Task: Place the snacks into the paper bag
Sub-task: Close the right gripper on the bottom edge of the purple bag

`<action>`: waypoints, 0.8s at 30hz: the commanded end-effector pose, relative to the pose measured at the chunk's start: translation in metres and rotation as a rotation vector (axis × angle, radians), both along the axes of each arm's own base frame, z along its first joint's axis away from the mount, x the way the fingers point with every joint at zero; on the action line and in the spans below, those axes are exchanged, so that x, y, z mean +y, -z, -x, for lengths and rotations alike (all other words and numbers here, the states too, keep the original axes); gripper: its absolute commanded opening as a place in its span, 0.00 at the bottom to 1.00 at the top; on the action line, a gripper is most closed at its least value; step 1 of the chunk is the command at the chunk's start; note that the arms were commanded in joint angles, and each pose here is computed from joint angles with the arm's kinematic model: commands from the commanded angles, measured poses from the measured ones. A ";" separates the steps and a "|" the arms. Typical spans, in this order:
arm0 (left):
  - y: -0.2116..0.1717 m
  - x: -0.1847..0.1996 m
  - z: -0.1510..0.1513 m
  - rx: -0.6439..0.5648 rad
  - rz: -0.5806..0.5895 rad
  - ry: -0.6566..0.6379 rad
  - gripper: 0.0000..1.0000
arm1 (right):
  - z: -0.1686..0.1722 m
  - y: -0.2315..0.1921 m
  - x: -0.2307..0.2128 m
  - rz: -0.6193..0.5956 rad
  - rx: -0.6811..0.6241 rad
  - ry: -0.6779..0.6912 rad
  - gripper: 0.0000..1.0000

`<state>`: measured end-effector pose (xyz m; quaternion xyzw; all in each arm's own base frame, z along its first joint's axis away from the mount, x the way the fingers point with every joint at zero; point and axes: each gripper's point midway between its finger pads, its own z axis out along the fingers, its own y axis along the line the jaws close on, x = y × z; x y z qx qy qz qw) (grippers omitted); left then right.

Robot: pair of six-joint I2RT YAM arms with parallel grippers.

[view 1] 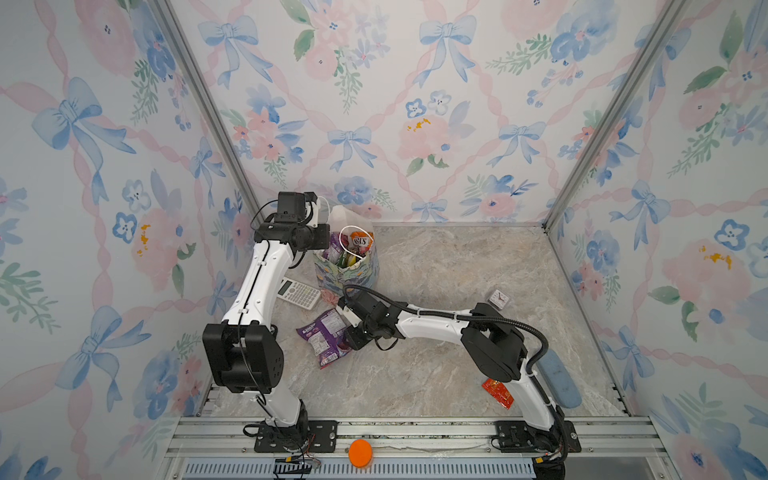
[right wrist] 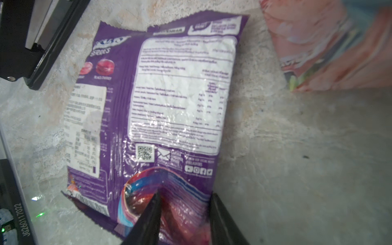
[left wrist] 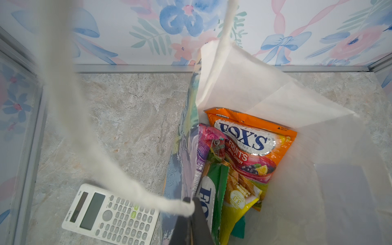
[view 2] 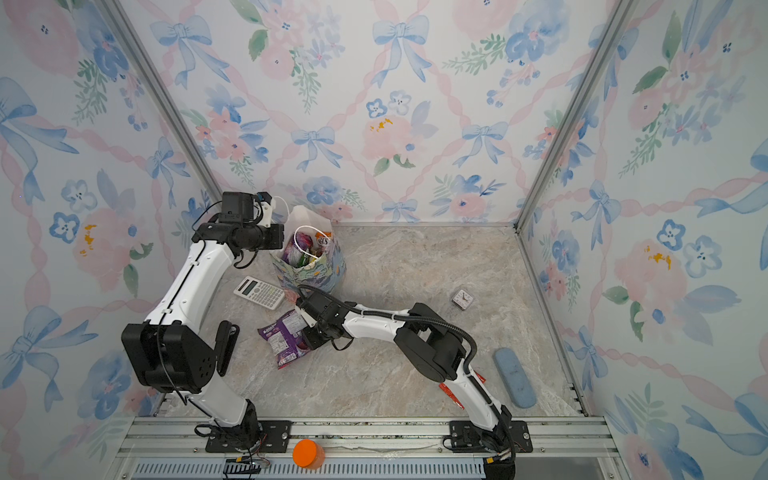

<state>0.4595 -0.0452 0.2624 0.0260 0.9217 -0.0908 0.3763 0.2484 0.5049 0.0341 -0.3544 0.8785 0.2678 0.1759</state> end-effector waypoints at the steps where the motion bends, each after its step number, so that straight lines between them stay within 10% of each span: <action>1: 0.009 0.000 0.006 0.034 0.006 0.000 0.00 | 0.006 0.017 -0.012 0.051 0.007 0.010 0.33; 12: 0.009 0.001 0.005 0.034 0.004 -0.003 0.00 | 0.003 0.008 -0.034 0.018 0.022 0.062 0.01; 24: 0.010 0.001 0.005 0.036 0.005 -0.002 0.00 | -0.016 0.007 -0.115 -0.010 0.065 0.276 0.00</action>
